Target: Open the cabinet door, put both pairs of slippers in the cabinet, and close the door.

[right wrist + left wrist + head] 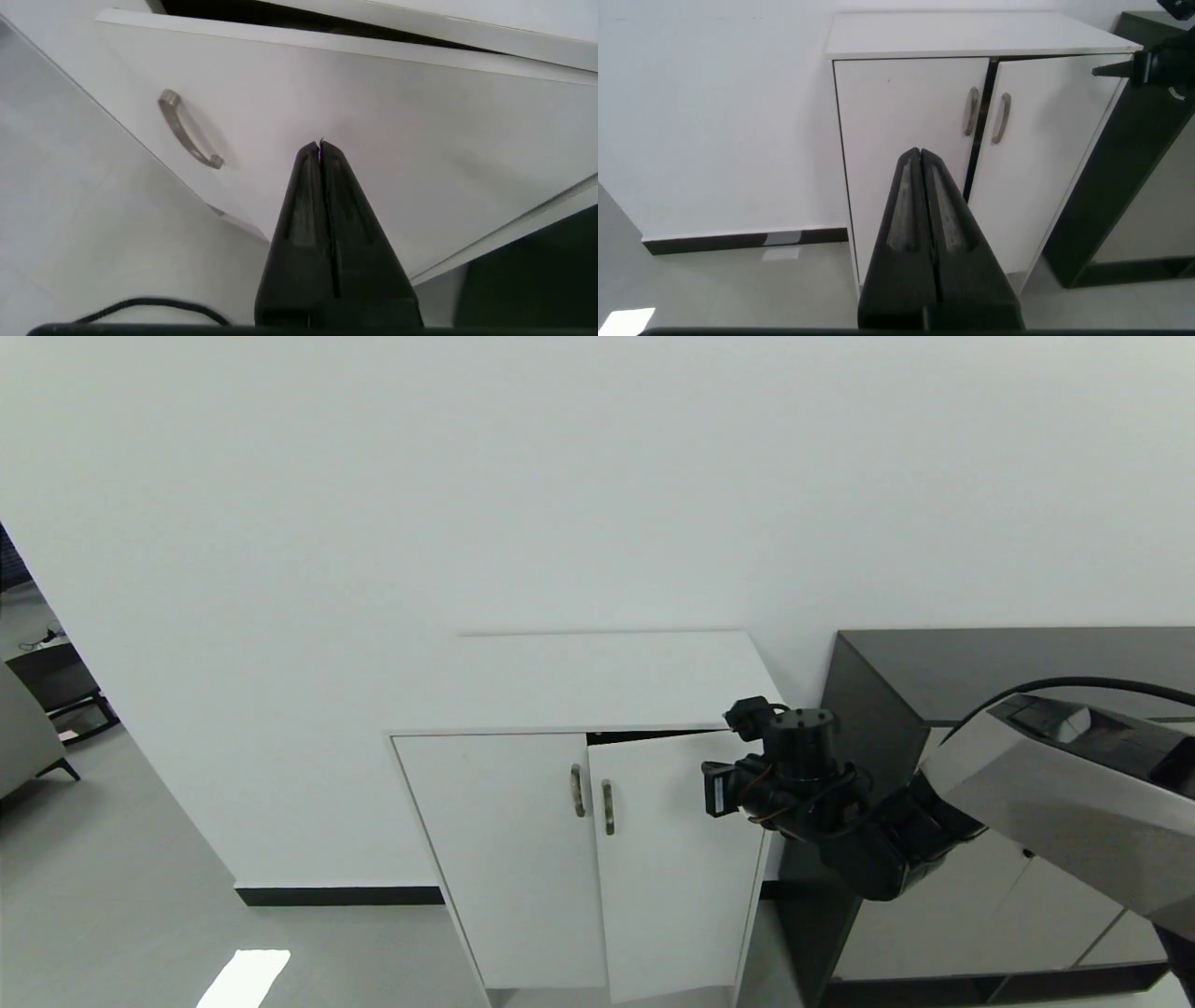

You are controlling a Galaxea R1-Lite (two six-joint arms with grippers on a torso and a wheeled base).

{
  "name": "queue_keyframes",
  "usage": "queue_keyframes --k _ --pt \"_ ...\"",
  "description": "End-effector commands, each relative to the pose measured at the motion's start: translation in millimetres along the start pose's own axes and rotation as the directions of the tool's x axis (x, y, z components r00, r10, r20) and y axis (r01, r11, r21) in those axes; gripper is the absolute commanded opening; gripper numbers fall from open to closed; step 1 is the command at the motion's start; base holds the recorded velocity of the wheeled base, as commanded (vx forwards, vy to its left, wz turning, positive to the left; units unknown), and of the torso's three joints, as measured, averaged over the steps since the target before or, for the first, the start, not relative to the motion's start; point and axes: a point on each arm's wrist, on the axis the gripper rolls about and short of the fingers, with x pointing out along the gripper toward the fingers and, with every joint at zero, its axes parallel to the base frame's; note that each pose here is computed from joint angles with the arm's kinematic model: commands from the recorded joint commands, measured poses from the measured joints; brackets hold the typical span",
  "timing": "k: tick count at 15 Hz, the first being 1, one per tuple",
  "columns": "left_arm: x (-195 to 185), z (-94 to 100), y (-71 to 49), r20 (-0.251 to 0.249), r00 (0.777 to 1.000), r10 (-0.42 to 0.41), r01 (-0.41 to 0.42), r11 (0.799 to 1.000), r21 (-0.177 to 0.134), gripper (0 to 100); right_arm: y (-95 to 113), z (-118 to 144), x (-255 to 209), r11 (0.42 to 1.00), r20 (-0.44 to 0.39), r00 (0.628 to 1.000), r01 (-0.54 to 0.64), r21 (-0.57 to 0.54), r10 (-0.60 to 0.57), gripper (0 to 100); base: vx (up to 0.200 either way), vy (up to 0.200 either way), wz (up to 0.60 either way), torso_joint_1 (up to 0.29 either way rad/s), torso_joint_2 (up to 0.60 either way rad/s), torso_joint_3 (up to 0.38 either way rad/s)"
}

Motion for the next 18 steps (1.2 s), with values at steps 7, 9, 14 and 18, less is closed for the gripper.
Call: queue_keyframes --k 7,9,14,18 --pt "0.0 0.0 0.0 0.000 1.000 0.002 -0.002 1.000 -0.001 0 -15.8 -3.7 23.6 0.999 0.007 0.999 0.032 0.009 -0.032 0 0.000 0.000 0.00 0.000 0.00 0.000" --pt "0.0 0.0 0.1 0.000 1.000 0.003 -0.003 1.000 -0.001 0 -17.5 -4.4 28.3 0.999 0.006 0.999 0.037 0.010 -0.037 0 0.000 0.000 0.00 0.000 0.00 0.000" --pt "0.0 0.0 0.1 0.000 1.000 0.005 -0.005 1.000 -0.001 0 -22.1 -10.5 37.7 0.999 0.005 0.999 0.044 0.012 -0.044 0 0.000 0.000 0.00 0.000 0.00 0.000" --pt "0.0 0.0 0.1 0.000 1.000 0.005 -0.005 1.000 -0.001 0 -27.1 -13.7 45.3 0.998 0.007 0.999 0.052 0.016 -0.053 0 0.000 0.000 0.00 0.000 0.00 0.000"
